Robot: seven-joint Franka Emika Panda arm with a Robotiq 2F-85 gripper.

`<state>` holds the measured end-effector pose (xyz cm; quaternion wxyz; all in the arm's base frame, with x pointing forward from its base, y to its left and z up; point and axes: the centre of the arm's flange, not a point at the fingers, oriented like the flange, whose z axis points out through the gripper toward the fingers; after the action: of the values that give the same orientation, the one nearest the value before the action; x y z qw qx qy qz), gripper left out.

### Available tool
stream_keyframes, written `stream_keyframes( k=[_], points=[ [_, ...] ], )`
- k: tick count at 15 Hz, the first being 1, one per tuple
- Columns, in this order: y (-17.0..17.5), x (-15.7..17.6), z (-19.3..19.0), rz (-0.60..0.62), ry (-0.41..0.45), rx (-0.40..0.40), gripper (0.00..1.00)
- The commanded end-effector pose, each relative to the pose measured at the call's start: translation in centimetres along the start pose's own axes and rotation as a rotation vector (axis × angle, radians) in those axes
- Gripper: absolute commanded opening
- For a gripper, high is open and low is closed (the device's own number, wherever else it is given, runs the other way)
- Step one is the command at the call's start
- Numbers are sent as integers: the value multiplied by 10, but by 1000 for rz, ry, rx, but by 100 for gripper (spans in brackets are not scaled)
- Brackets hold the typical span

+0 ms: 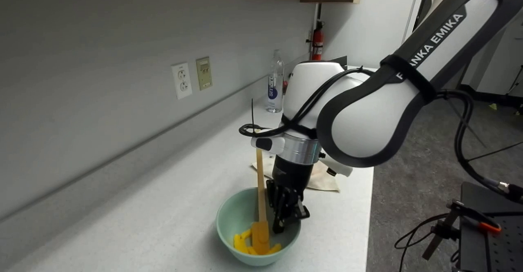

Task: Mix the contents of the bowl with the spatula

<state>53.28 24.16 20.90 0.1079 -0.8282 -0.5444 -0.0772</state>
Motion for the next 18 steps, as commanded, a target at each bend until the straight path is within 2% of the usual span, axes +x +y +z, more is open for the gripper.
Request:
stream_keyframes(
  k=[1, 13, 18],
  points=[
    [0, -15, -20, -16, -66, -23, 0],
    [12, -36, -48, -5, -93, -92, 0],
    [2, -25, -79, -17, -31, -115, 0]
  ],
)
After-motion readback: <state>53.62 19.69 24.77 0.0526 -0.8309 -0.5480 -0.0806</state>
